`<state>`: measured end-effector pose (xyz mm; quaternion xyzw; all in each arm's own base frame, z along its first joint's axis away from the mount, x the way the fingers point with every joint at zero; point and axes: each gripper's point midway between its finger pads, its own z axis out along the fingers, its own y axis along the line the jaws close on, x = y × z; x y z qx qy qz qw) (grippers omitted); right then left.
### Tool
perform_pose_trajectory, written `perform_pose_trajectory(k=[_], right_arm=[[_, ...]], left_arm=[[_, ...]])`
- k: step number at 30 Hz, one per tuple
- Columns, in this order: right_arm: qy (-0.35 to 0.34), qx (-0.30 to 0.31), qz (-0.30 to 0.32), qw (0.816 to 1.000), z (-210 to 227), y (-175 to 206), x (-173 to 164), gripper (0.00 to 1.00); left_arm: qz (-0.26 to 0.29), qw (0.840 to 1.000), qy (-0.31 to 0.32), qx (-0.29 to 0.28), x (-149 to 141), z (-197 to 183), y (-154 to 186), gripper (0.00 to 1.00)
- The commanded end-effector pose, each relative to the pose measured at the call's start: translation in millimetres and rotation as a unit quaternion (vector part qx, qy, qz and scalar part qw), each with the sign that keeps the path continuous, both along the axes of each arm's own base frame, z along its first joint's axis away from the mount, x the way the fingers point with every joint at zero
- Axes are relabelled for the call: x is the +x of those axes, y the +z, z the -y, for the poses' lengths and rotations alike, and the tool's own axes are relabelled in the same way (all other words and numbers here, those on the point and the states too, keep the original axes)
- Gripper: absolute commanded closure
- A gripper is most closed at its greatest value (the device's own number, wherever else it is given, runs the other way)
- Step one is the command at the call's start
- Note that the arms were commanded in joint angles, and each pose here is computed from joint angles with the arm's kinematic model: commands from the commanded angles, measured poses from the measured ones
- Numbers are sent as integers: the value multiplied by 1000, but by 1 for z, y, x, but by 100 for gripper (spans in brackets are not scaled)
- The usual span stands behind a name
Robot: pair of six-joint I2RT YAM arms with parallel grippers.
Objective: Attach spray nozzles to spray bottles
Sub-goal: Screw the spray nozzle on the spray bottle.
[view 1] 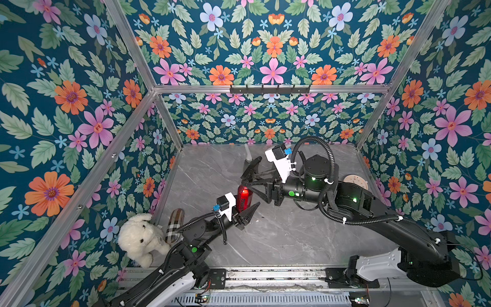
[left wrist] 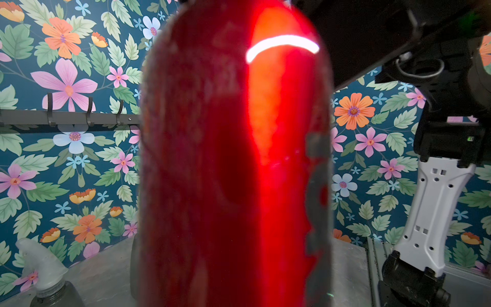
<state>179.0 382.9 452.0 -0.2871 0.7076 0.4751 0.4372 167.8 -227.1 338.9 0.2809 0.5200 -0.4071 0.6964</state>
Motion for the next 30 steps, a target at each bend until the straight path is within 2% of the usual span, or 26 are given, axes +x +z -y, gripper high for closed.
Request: perform_pose_trajectory(k=[1, 5, 9, 13, 17, 20, 24, 30], right_arm=[[-7, 19, 0, 1000, -1, 8, 3, 45], [3, 15, 3, 1000, -3, 10, -1, 47], [15, 4, 10, 1000, 8, 10, -11, 38], [45, -1, 46, 998, 31, 17, -32, 34], [26, -15, 91, 995, 52, 28, -29, 25], [36, 1, 85, 996, 65, 31, -20, 18], [89, 36, 87, 992, 77, 30, -14, 14], [184, 36, 105, 977, 59, 27, -26, 6]], left_arm=[[20, 1000, 2, -15, -2, -3, 11, 100], [19, 1000, 2, -15, -2, -3, 10, 100], [21, 1000, 1, -17, -4, -5, 11, 100], [22, 1000, -9, -17, -7, -3, 12, 100], [25, 999, -34, -17, -14, 2, 13, 100], [32, 997, -66, -16, -25, 5, 14, 100], [41, 993, -108, -26, -41, 7, 19, 100], [28, 988, -151, -17, -47, 18, 18, 100]])
